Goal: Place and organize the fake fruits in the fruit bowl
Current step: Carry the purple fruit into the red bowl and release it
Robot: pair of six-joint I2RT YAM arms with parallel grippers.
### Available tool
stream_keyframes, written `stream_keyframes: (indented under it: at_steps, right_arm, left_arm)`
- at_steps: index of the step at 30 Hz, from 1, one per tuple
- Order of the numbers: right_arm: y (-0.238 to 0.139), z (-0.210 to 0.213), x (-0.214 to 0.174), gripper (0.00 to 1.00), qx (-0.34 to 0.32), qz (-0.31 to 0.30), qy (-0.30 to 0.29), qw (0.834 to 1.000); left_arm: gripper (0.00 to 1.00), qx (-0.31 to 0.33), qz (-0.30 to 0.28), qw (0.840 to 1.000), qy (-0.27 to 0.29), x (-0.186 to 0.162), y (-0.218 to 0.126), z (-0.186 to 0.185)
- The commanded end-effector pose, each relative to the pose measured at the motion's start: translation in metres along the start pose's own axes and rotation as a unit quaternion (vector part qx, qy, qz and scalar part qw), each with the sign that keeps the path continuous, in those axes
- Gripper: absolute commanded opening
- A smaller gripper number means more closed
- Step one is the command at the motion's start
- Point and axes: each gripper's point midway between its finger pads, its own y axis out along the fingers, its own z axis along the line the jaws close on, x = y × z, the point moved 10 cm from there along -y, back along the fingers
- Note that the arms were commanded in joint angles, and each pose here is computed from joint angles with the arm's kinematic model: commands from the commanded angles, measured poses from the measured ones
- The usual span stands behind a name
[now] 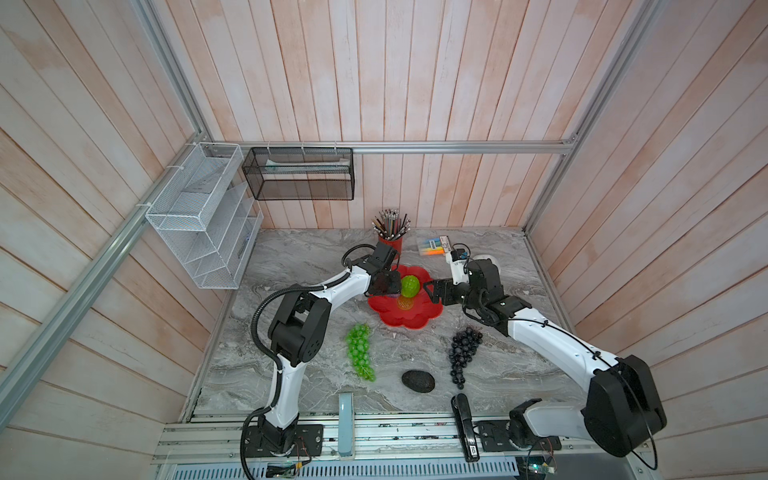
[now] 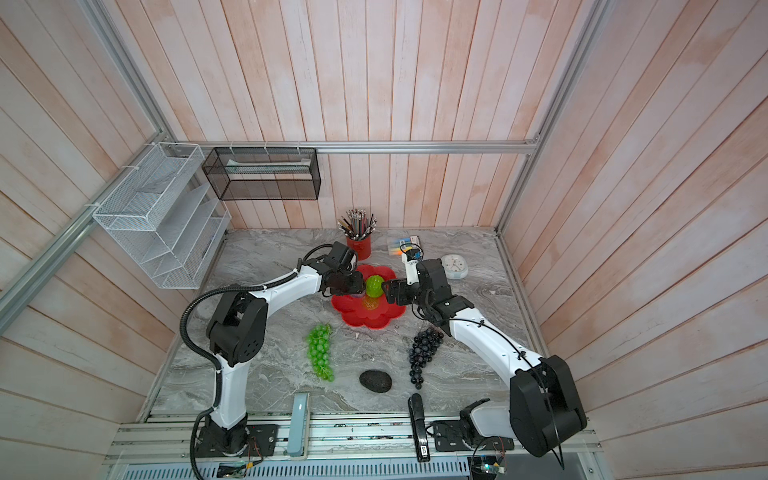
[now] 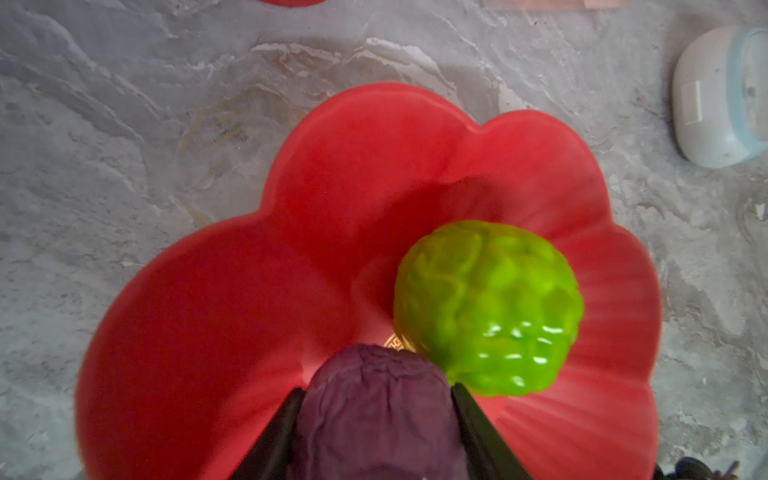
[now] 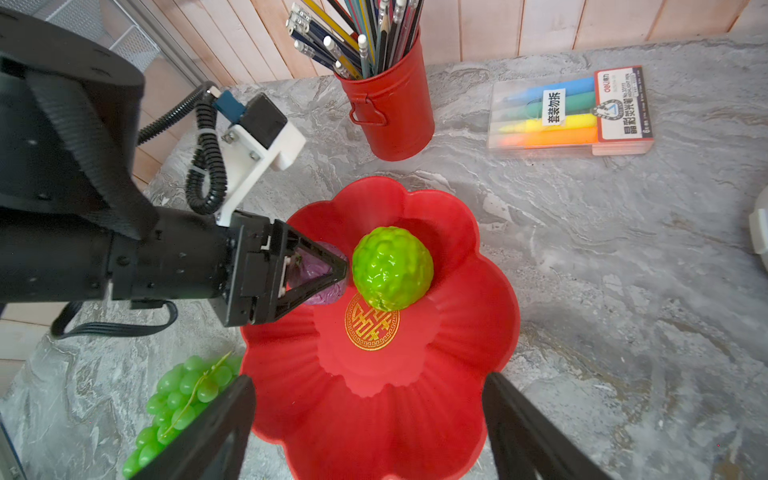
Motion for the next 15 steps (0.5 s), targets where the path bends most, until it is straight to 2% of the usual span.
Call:
stream_keyframes:
  at_steps: [1, 10, 15]
  right_arm:
    - [0.000, -0.002, -0.008, 0.86, 0.007, 0.012, -0.001, 1.000]
    - [0.000, -0.003, -0.013, 0.86, 0.003, 0.020, -0.001, 1.000]
    - [-0.001, -0.005, -0.017, 0.86, -0.006, 0.031, -0.003, 0.999]
  left_arm:
    - [0.36, -0.006, -0.015, 1.000, -0.009, 0.005, 0.007, 0.001]
    - [0.43, -0.016, -0.011, 0.999, -0.027, -0.005, 0.017, 0.006]
    - [0.57, -0.015, -0.013, 0.999, -0.027, -0.002, 0.013, 0.004]
